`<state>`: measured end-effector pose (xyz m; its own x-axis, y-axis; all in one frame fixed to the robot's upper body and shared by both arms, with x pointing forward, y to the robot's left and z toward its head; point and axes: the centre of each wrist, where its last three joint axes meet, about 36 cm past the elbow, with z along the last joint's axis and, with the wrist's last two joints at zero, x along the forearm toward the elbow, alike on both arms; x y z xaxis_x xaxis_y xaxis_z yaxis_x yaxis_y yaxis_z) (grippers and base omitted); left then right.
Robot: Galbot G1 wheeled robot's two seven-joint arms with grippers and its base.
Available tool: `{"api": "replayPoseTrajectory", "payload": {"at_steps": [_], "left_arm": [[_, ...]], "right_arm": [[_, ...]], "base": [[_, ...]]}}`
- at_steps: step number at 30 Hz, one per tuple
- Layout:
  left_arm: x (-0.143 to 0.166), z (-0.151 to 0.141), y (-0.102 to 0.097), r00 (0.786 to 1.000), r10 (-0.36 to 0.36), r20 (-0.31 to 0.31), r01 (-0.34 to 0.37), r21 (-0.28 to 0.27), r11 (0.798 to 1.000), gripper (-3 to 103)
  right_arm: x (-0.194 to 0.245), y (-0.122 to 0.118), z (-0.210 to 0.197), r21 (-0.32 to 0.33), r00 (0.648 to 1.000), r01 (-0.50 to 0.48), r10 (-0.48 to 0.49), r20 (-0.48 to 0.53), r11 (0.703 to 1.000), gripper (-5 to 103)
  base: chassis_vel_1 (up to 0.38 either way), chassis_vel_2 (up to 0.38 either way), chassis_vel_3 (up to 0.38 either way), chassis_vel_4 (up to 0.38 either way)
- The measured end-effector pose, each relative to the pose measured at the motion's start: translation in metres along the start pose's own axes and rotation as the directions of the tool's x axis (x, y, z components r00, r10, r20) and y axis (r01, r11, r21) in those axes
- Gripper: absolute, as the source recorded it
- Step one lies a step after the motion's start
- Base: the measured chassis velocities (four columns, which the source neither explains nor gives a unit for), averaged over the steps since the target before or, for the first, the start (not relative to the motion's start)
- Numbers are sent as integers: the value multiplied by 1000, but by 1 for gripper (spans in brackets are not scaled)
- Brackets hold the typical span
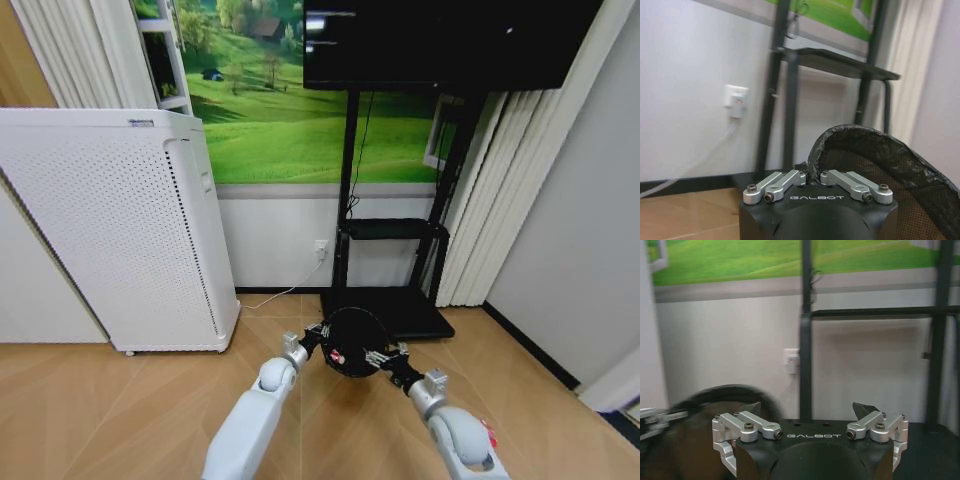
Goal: Pick up the trash bin and place the garbage on the floor into it.
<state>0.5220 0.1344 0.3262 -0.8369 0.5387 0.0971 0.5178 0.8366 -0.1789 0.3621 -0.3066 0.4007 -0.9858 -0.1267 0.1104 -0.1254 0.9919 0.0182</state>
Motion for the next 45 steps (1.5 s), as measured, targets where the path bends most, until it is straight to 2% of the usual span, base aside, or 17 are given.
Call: {"api": "replayPoseTrajectory", "payload": {"at_steps": [3,4,6,13,27,41,45], "left_arm": [[26,-3,28,997,-75,17,75,-24,997,7],[26,-3,28,997,-75,17,75,-24,997,7],[46,-8,45,992,-124,34,125,-32,992,7],[68,-10,58,986,-156,55,158,-25,987,7],[70,-12,58,988,-137,66,139,-32,990,7],[70,-12,56,989,-132,66,134,-30,991,7],[69,-12,55,989,-130,67,132,-28,991,7]], "right_arm": [[0,-4,6,-15,994,-111,111,-19,994,100],[0,-4,6,-15,994,-111,111,-19,994,100],[-5,-6,16,-9,989,-142,142,-46,990,100],[-15,-3,35,5,987,-111,111,-115,994,100],[-17,-5,40,-7,987,-67,65,-147,998,100],[-17,-6,43,-13,987,-65,63,-147,998,100],[-17,-4,55,0,987,-35,35,-155,999,100]], "base": [[0,0,0,0],[0,0,0,0],[0,0,0,0],[0,0,0,0],[-42,-41,34,39],[-212,-205,197,205],[-166,-144,138,153]]}}
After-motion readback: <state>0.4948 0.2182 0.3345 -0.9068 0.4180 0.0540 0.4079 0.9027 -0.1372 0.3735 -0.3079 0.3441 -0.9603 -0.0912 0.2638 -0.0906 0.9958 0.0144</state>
